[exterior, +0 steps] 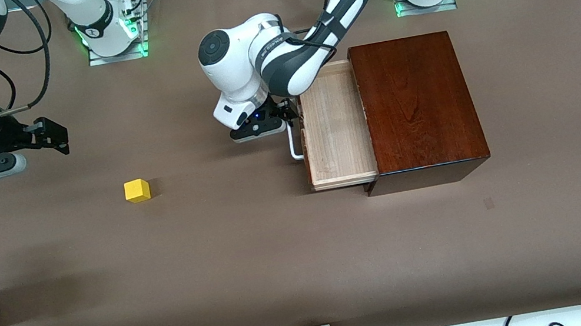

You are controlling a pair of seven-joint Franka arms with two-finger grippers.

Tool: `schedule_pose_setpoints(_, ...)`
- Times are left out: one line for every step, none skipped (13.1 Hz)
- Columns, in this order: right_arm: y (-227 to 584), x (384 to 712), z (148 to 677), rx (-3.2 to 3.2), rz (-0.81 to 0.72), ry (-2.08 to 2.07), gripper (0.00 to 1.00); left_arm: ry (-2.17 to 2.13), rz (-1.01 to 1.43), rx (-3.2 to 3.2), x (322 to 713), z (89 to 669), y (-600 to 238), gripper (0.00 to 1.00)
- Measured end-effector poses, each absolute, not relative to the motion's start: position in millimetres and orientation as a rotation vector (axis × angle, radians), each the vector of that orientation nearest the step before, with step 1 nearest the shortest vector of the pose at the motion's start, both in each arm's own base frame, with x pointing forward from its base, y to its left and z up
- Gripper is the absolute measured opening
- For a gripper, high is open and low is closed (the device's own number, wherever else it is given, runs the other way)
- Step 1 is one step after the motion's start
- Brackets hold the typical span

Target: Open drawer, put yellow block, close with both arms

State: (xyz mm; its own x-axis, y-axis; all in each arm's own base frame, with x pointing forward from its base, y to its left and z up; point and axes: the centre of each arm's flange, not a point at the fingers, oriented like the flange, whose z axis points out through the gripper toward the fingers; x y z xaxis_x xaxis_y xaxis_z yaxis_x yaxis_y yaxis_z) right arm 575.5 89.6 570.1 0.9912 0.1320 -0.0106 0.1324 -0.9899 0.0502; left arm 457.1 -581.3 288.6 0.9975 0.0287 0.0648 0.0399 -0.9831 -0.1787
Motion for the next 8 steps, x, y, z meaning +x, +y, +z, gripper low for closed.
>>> schedule_pose_setpoints(89,578,566,3.084,-0.023,0.203,1.0,-0.062,-0.1,-2.967,458,293,-583,1.0)
schedule_pose_setpoints(87,580,564,3.089,-0.028,0.194,1.0,-0.082,-0.107,-2.984,462,301,-584,1.0)
schedule_pose_setpoints(81,582,563,3.098,-0.029,0.174,1.0,-0.111,-0.114,-3.009,468,316,-584,1.0)
schedule_pose_setpoints(74,584,562,3.102,-0.033,0.156,1.0,-0.149,-0.117,-3.027,476,336,-577,1.0)
schedule_pose_setpoints(69,585,558,3.101,-0.053,0.149,1.0,-0.195,-0.11,-3.041,485,361,-565,1.0)
schedule_pose_setpoints(66,586,549,3.098,-0.101,0.156,1.0,-0.234,-0.097,-3.058,496,392,-546,1.0)
schedule_pose_setpoints(66,588,539,3.093,-0.149,0.178,1.0,-0.265,-0.085,-3.073,507,421,-524,1.0)
schedule_pose_setpoints(67,590,527,3.088,-0.191,0.209,1.0,-0.295,-0.075,-3.083,520,448,-496,1.0)
